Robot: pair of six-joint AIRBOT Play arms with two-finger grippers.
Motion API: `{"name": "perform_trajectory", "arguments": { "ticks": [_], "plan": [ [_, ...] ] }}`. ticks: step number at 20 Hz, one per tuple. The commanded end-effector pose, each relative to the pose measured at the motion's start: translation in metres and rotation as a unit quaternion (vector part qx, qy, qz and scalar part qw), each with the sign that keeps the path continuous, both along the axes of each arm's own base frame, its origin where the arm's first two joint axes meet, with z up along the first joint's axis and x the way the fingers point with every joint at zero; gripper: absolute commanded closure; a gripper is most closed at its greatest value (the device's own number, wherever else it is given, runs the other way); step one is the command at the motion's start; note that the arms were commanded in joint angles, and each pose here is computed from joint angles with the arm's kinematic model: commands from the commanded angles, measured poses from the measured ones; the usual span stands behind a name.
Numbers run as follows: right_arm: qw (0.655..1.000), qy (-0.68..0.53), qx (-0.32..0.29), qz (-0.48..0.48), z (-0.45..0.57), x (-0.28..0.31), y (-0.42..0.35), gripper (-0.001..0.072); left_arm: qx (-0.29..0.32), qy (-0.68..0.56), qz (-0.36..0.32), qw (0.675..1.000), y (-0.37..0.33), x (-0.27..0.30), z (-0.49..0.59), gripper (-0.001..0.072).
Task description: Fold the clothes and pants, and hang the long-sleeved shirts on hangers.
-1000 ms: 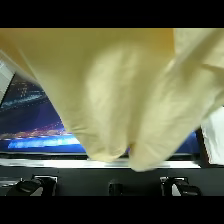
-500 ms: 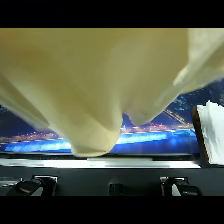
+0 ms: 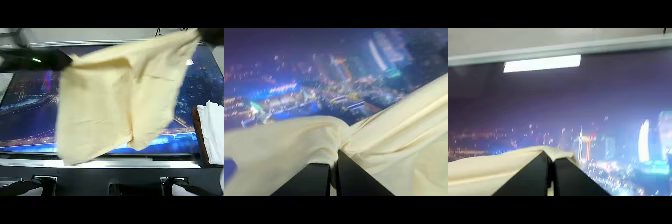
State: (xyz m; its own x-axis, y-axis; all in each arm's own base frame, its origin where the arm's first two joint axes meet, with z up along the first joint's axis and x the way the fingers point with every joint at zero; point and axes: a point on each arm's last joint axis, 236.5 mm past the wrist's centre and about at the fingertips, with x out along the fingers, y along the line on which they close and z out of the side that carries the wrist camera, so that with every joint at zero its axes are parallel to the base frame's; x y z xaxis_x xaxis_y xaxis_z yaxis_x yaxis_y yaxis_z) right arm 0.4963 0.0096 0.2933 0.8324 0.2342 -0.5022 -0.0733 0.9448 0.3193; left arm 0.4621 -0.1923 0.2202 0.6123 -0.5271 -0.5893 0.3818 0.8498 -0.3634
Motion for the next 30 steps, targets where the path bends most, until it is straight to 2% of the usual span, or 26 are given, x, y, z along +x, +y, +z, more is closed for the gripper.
{"name": "perform_trajectory", "arguments": {
  "ticks": [1,3,5,7,8,9,10,11,13,17,18,19,20,24,26,28,30],
  "plan": [
    [0.958,0.25,0.139,0.015,-0.187,0.041,0.029,0.0678,-0.01,0.164,0.04,0.986,-0.011,0.04,-0.148,0.0682],
    [0.913,0.362,0.186,0.041,-0.253,0.025,0.051,0.0678,-0.044,0.235,0.047,0.97,-0.026,0.04,-0.194,0.0683],
    [0.875,0.436,0.202,0.063,-0.295,0.007,0.065,0.0677,-0.081,0.28,0.043,0.956,-0.042,0.037,-0.219,0.0682],
    [0.863,0.459,0.199,0.07,-0.312,0.001,0.071,0.0677,-0.112,0.302,0.042,0.946,-0.053,0.036,-0.226,0.0673],
    [0.867,0.452,0.199,0.068,-0.311,0.004,0.071,0.067,-0.12,0.303,0.043,0.945,-0.053,0.037,-0.224,0.0566],
    [0.874,0.438,0.201,0.061,-0.306,0.01,0.066,0.0568,-0.123,0.303,0.045,0.944,-0.045,0.04,-0.217,0.0299],
    [0.882,0.423,0.202,0.056,-0.293,0.012,0.055,0.0322,-0.119,0.313,0.037,0.942,-0.029,0.037,-0.208,0.0026],
    [0.894,0.401,0.19,0.064,-0.275,0.01,0.036,0.013,-0.109,0.331,0.028,0.937,-0.007,0.031,-0.198,-0.0005],
    [0.901,0.401,0.158,0.042,-0.251,-0.013,-0.015,0.0125,-0.07,0.384,0.024,0.92,0.056,0.004,-0.183,-0.0004],
    [0.862,0.497,0.096,-0.02,-0.253,-0.1,-0.092,0.0124,0.071,0.448,0.101,0.886,0.176,-0.075,-0.187,0.0019],
    [0.858,0.503,0.095,-0.028,-0.26,-0.112,-0.092,0.0124,0.088,0.45,0.107,0.882,0.184,-0.096,-0.197,0.0121],
    [0.857,0.505,0.101,-0.032,-0.271,-0.123,-0.084,0.0124,0.086,0.459,0.111,0.877,0.181,-0.122,-0.214,0.0169],
    [0.856,0.505,0.112,-0.029,-0.283,-0.133,-0.072,0.0124,0.075,0.477,0.115,0.868,0.171,-0.154,-0.238,0.0181],
    [0.828,0.544,0.136,0.018,-0.328,-0.194,-0.028,0.0118,0.021,0.54,0.072,0.838,0.133,-0.279,-0.308,0.018],
    [0.812,0.564,0.146,0.024,-0.339,-0.213,-0.019,0.0119,-0.025,0.542,0.08,0.836,0.125,-0.297,-0.319,0.0182],
    [0.802,0.575,0.16,0.029,-0.342,-0.221,-0.012,0.0119,-0.068,0.538,0.079,0.837,0.115,-0.299,-0.319,0.0216],
    [0.801,0.573,0.17,0.031,-0.341,-0.22,-0.008,0.012,-0.078,0.527,0.091,0.841,0.112,-0.293,-0.323,0.0218]
  ]
}}
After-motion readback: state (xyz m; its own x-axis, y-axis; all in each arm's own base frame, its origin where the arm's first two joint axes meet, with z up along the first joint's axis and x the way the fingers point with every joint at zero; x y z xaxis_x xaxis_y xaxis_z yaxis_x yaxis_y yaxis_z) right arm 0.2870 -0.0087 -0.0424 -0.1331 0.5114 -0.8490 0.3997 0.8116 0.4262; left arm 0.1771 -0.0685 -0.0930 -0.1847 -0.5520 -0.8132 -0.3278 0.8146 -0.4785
